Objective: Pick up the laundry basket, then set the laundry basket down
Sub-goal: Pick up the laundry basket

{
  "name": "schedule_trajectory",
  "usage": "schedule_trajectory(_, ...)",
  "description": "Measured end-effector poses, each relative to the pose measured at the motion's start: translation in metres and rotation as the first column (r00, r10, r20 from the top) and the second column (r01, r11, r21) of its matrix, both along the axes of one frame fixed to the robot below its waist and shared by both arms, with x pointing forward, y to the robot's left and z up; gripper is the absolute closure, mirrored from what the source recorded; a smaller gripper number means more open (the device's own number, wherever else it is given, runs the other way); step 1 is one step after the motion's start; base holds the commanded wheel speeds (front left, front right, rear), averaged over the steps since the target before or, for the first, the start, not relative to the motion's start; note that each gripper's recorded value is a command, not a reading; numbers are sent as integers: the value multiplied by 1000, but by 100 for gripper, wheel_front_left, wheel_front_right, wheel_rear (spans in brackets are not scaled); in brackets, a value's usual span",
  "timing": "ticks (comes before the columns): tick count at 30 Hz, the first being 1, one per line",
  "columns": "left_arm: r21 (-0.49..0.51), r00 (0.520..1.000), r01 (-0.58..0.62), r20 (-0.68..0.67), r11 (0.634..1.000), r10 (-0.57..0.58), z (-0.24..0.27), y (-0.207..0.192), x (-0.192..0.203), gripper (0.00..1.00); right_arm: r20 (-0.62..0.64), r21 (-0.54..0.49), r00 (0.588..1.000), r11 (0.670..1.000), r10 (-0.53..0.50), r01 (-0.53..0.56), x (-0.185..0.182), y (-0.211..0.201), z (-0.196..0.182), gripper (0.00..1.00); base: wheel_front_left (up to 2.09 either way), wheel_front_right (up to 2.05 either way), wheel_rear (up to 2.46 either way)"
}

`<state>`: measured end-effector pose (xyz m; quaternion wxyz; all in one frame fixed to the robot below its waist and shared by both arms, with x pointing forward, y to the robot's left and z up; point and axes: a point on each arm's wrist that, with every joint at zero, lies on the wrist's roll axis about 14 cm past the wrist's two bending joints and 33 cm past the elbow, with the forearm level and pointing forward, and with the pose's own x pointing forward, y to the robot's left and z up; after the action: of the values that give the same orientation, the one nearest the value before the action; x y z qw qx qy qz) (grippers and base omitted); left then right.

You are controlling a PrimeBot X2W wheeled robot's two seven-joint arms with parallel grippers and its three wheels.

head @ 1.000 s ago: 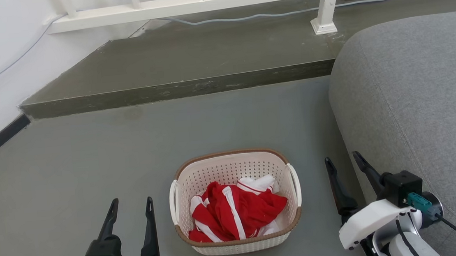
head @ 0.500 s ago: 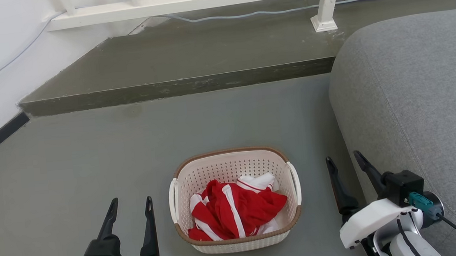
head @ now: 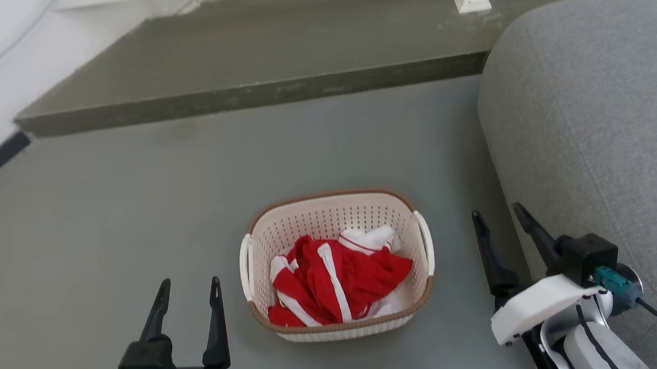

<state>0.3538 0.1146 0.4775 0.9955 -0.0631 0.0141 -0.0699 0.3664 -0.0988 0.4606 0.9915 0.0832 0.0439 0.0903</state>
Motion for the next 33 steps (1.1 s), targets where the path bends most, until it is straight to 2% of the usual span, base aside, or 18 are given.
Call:
schedule_trajectory(8, 0, 999, 0, -36, 1000, 0, -13, 0, 19, 0, -13, -4, 1000, 1000, 18, -18, 23, 4, -8, 0, 0, 0, 0)
schedule_trajectory(19, 7, 992, 29, -126, 1000, -28, -51, -7, 50, 0, -81, -12, 996, 1000, 19, -20, 56, 3, -40, 0, 0, 0, 0)
schedule_trajectory(33, 17, 961, 73, -269, 997, -66, -116, -14, 88, 0, -251, -41, 968, 999, 0, -11, 83, -5, -113, 0, 0, 0, 0)
